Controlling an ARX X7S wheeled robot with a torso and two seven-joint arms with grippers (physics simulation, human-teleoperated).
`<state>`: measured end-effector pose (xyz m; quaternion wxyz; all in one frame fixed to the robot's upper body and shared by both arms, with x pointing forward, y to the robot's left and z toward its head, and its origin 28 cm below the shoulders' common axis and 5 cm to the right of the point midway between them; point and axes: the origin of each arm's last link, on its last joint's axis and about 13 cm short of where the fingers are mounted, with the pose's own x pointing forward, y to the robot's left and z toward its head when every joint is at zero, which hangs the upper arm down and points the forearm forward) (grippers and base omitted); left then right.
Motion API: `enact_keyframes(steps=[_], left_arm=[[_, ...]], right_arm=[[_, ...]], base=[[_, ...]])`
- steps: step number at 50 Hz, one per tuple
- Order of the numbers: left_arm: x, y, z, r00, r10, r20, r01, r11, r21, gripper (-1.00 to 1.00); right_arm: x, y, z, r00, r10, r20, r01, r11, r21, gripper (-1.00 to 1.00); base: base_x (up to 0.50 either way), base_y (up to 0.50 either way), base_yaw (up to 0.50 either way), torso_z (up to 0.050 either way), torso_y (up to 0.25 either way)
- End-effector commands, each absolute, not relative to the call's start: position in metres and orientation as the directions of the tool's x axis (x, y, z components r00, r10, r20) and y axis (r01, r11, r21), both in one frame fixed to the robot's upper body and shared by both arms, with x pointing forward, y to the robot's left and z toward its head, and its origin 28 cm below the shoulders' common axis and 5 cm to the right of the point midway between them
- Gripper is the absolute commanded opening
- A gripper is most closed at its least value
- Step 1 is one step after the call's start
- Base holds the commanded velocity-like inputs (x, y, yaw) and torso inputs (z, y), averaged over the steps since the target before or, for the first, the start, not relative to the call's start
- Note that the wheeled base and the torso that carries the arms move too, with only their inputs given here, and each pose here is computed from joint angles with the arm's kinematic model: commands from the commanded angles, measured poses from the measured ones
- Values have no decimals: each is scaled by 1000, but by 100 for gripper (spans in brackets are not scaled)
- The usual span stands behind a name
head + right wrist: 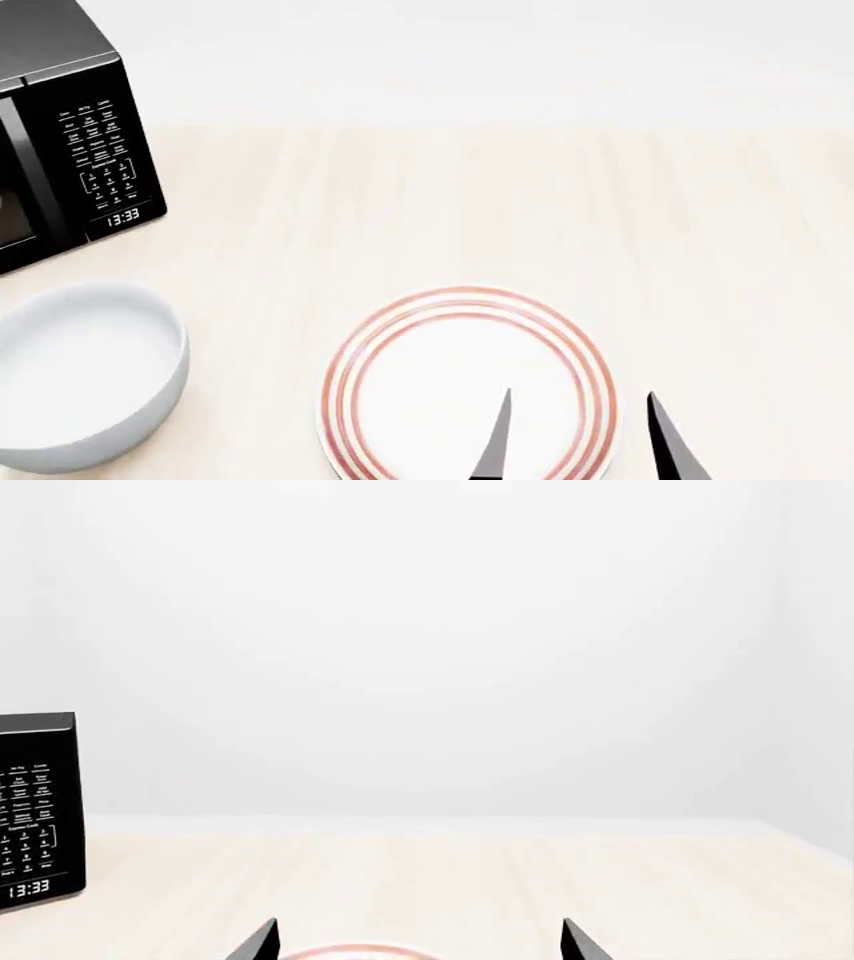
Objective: Pick up the white bowl and put it on the plate.
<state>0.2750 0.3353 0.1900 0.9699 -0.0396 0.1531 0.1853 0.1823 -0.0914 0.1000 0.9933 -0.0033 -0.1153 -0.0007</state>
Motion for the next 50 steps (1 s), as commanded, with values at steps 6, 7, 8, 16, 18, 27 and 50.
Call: enact_keyframes(steps=[6,7,8,16,18,27,50], left_arm=[[279,332,183,876,317,-363,-356,934,-42,100],[279,333,182,875,316,-367,-357,933,-50,100],[280,333,182,874,317,-368,-358,932,-50,100],[284,333,179,874,308,-377,-362,929,-80,100],[285,333,177,873,307,-380,-365,927,-90,100],[289,333,172,870,306,-386,-378,918,-123,100],[292,335,153,844,297,-446,-398,905,-149,100]], right_arm=[[182,-91,100,973,-2,230,3,1000,-5,100],[182,-92,100,973,-2,230,4,1000,-6,100],[182,-91,100,973,-2,229,3,1000,-5,100],[182,-91,99,974,1,227,1,1000,-8,100],[182,-91,99,974,1,226,0,1000,-8,100],[182,-91,98,974,3,226,-1,1000,-10,100],[183,-90,98,975,3,224,-1,1000,-10,100]], base=[[0,0,0,0,0],[0,0,0,0,0],[0,0,0,0,0],[0,0,0,0,0],[0,0,0,0,0],[0,0,0,0,0],[0,0,0,0,0]])
